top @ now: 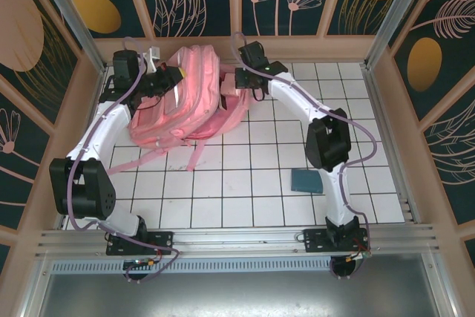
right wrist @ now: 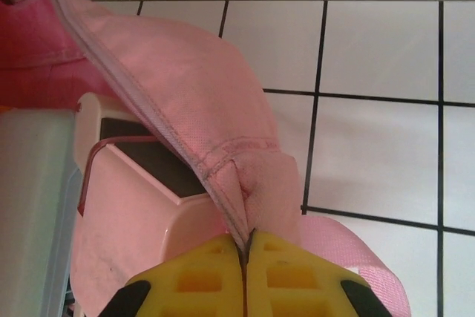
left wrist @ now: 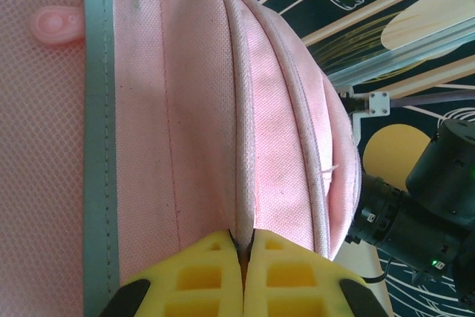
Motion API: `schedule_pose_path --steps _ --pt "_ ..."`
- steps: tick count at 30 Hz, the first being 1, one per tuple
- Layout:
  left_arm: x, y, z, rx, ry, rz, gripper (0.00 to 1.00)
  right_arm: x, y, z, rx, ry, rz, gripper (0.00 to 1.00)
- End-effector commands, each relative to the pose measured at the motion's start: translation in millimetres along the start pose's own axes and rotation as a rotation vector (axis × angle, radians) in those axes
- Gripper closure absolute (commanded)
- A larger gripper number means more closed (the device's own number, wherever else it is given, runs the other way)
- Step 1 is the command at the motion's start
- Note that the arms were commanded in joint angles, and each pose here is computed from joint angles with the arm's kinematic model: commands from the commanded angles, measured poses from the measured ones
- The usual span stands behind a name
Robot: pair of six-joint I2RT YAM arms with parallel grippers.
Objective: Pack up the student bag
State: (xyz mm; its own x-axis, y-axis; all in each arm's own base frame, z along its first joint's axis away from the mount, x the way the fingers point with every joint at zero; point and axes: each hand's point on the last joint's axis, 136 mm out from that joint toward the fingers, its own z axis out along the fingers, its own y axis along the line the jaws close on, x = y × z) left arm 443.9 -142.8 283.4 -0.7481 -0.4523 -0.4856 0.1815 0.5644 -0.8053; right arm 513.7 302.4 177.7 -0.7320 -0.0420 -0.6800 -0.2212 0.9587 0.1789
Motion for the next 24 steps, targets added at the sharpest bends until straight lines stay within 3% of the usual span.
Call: schedule_pose_path --steps 1,7,11,15,21,24 --pt "-4 -19 -6 0.068 -0.012 0.058 1.0 -8 -13 7 0.054 -0.029 0.07 0.91" --pt "0 -16 -8 0.054 -0.008 0.06 1.0 0 -89 7 0.173 -0.016 0.316 0.89" --pt "0 -17 -9 0.063 -0.01 0.057 1.0 10 -94 12 0.126 0.025 0.348 0.88" --pt "1 -19 -8 0.08 -0.006 0.052 1.0 10 -73 8 0.085 0.02 0.275 0.75" --pt "4 -19 -7 0.095 0.005 0.039 1.0 14 -66 -10 0.085 0.016 0.258 0.42" --pt "4 -21 -8 0.102 0.006 0.041 1.0 27 -72 -27 0.107 0.023 0.267 0.4"
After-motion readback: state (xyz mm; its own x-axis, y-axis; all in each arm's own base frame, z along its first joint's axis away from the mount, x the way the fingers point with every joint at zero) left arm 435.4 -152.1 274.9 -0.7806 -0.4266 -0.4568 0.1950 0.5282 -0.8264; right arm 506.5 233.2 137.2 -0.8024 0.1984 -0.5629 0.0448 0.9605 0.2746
